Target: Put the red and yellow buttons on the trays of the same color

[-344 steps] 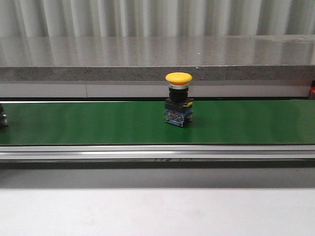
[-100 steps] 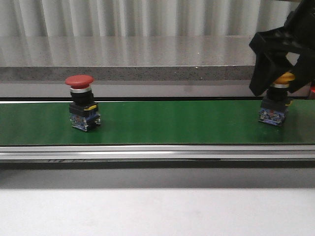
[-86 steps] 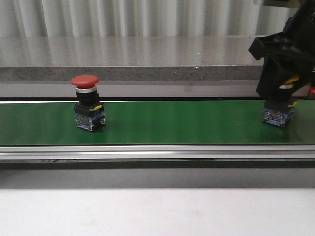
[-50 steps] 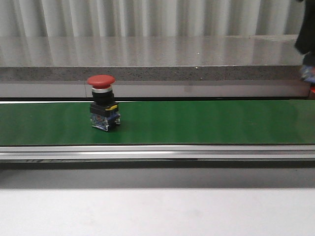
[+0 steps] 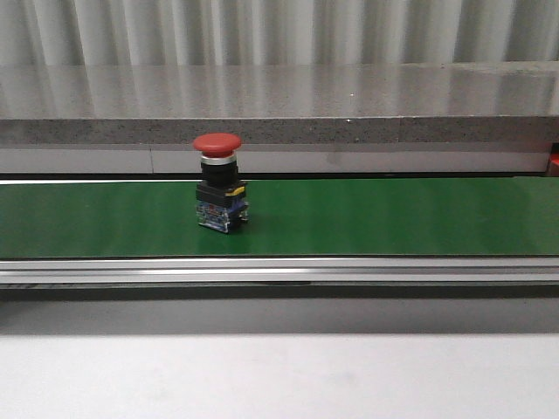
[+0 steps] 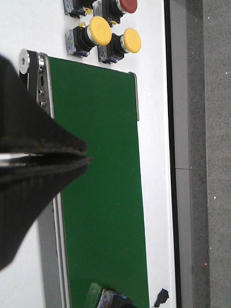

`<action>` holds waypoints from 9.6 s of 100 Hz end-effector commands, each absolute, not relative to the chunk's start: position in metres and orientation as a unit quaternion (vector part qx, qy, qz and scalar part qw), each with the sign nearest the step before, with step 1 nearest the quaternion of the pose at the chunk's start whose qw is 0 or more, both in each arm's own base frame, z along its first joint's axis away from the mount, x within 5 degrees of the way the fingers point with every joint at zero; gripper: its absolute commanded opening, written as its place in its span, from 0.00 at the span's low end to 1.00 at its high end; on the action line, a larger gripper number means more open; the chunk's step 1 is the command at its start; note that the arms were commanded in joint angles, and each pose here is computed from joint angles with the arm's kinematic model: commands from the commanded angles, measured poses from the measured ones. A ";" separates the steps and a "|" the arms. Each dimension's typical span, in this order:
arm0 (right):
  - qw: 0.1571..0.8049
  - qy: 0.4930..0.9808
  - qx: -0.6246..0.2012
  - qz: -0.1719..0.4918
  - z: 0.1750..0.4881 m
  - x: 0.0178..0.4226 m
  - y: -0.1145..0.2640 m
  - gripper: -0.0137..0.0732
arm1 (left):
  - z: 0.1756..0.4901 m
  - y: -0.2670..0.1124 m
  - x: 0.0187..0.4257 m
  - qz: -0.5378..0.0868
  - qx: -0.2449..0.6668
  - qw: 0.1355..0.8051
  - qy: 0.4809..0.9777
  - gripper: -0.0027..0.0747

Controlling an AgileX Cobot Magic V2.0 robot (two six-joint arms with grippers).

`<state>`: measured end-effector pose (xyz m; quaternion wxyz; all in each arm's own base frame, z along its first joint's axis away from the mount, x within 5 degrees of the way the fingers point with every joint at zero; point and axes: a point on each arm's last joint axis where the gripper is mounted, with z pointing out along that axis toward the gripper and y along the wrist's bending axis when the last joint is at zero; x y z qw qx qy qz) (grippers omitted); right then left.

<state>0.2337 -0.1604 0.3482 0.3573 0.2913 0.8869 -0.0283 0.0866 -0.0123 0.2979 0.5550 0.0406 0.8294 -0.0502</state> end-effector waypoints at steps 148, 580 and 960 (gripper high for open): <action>0.287 0.873 0.394 -0.028 0.231 0.276 -0.248 0.24 | 0.314 -0.014 0.089 -0.060 0.043 0.596 0.800 0.01; 0.416 0.905 0.084 -0.035 0.311 0.393 -0.142 0.32 | 0.314 -0.014 0.089 -0.060 0.043 0.596 0.800 0.01; 0.452 0.892 0.006 0.027 0.326 0.152 -0.011 0.08 | 0.314 -0.014 0.089 -0.060 0.043 0.596 0.800 0.12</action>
